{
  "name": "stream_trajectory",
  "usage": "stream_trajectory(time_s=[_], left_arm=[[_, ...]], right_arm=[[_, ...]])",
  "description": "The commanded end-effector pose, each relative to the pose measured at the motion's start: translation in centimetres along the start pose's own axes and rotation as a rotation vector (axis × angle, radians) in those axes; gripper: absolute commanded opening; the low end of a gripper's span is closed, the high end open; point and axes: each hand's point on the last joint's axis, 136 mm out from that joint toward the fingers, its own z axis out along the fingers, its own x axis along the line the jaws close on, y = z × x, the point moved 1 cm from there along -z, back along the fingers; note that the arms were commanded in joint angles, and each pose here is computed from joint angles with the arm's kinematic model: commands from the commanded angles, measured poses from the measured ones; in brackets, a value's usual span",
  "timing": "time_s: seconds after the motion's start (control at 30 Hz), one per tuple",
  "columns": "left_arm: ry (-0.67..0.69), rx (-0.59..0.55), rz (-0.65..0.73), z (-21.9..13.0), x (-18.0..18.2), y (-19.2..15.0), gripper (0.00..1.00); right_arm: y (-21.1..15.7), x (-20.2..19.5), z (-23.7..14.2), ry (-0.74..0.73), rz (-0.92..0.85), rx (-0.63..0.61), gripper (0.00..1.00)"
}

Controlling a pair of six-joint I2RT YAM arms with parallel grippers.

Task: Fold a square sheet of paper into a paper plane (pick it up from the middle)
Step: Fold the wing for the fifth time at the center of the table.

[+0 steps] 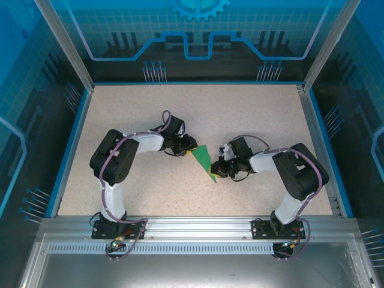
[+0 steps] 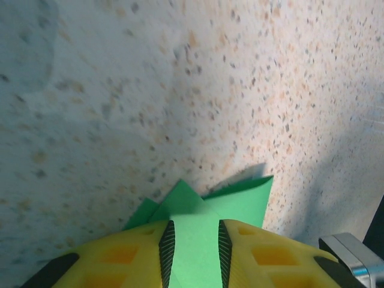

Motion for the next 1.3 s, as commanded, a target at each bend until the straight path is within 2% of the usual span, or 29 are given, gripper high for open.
stream_trajectory(time_s=[0.0,0.13,0.33,0.5,0.6,0.77,1.0,1.27], left_arm=[[0.145,-0.059,-0.036,-0.5,4.1,2.1,0.31],[0.128,-0.067,-0.022,-1.5,3.2,2.7,0.31],[0.026,-0.104,0.017,-4.6,-0.9,3.0,0.35],[-0.040,-0.105,0.082,-6.2,-4.1,1.1,0.37],[-0.081,-0.059,0.119,-5.4,-5.9,-0.9,0.35],[-0.140,0.057,0.168,-2.3,-7.9,-4.5,0.35],[-0.072,0.096,0.132,1.4,-5.1,-5.9,0.34],[0.028,0.107,0.117,2.8,-1.8,-6.3,0.31]], right_arm=[[-3.8,-5.9,0.6,-0.190,0.146,0.108,0.00],[-3.6,-5.7,0.7,-0.177,0.145,0.109,0.00],[-3.3,-5.5,0.8,-0.170,0.146,0.103,0.00],[-3.2,-5.4,1.0,-0.169,0.148,0.102,0.00],[-3.1,-5.4,1.0,-0.167,0.150,0.101,0.00],[-2.9,-5.2,1.1,-0.159,0.150,0.097,0.00],[-2.4,-4.0,0.9,-0.112,0.131,0.081,0.00],[-0.8,1.2,-0.9,0.003,0.034,0.035,0.00]])
